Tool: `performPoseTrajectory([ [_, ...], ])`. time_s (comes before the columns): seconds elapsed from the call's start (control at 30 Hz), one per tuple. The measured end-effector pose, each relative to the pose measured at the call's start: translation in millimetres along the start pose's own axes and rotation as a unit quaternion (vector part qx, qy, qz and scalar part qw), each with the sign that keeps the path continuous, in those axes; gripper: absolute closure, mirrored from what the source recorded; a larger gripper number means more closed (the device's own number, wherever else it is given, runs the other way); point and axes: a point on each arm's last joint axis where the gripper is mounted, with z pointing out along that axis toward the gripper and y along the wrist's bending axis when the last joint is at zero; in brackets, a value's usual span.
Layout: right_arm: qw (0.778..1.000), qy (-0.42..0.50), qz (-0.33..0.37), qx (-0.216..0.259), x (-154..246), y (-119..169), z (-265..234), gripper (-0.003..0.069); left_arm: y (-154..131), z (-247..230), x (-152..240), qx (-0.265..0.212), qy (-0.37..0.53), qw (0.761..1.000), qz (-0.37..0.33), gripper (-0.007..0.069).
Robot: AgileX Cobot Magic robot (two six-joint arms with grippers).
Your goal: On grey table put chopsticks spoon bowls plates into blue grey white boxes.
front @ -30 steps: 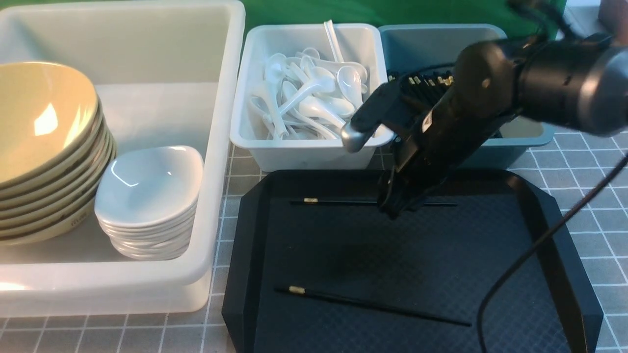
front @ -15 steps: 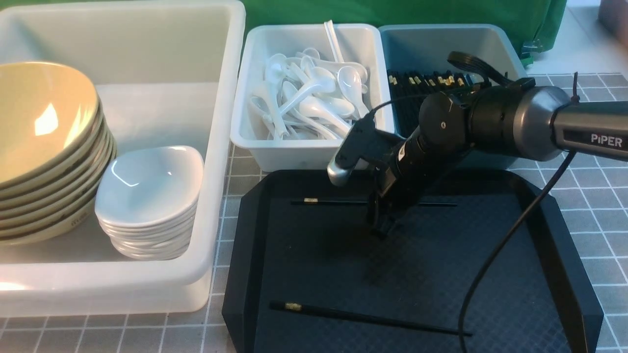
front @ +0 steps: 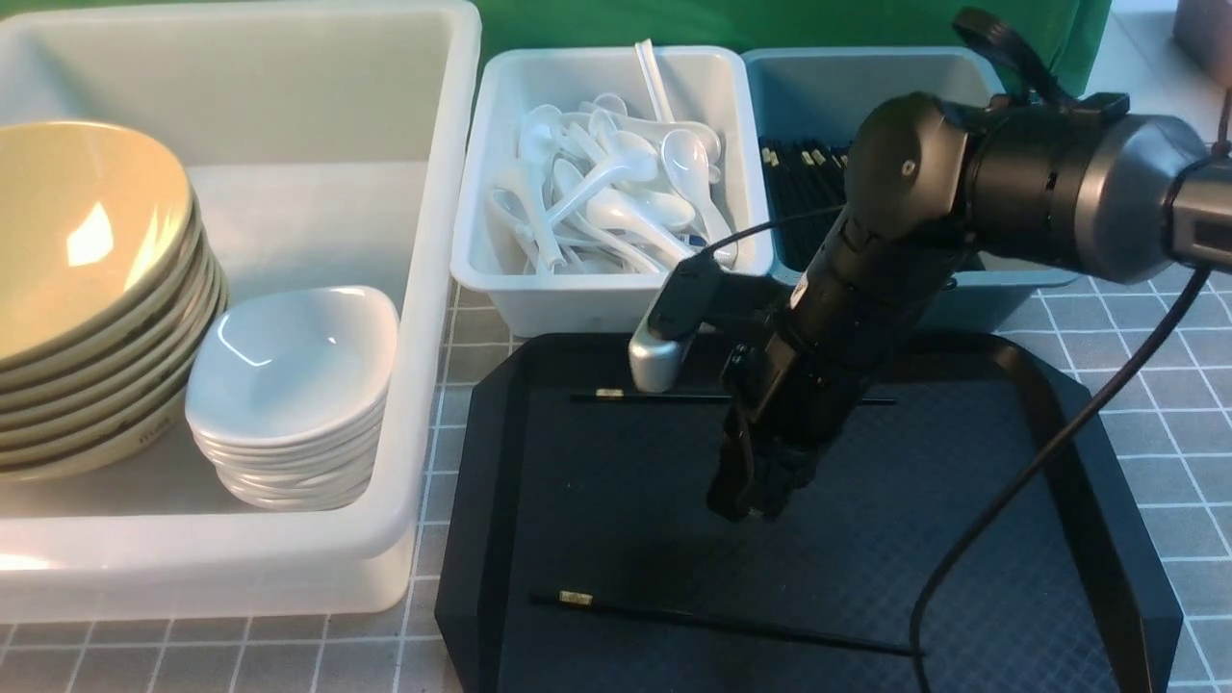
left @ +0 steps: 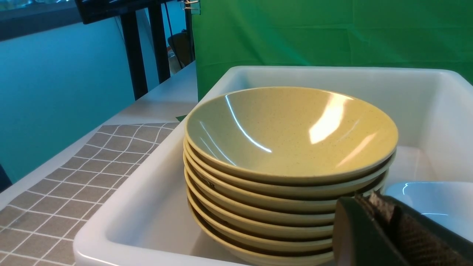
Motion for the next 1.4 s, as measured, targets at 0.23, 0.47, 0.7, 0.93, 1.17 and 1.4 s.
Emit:
performPoseTrajectory([
  [0.23, 0.997, 0.024, -0.074, 0.012, -16, 37, 31, 0.0377, 0, 0, 0, 0.000, 0.000, 1.000, 0.000, 0.0634],
  [0.47, 0.989, 0.038, -0.130, 0.053, -25, 45, 69, 0.0396, 0, 0, 0, 0.000, 0.000, 1.000, 0.000, 0.0634],
  [0.7, 0.988, 0.024, -0.129, 0.075, -34, 46, 54, 0.0595, 0, 0, 0, 0.000, 0.000, 1.000, 0.000, 0.0634],
  [0.93, 0.976, -0.083, -0.133, 0.152, -55, 40, -36, 0.0601, 0, 0, 0, 0.000, 0.000, 1.000, 0.000, 0.0634],
  [1.17, 0.938, -0.201, -0.047, 0.278, -40, -29, -105, 0.0601, 0, 0, 0, 0.000, 0.000, 1.000, 0.000, 0.0634],
  [1.4, 0.864, -0.307, 0.094, 0.389, -6, -119, -123, 0.0554, 0, 0, 0, 0.000, 0.000, 1.000, 0.000, 0.0634],
])
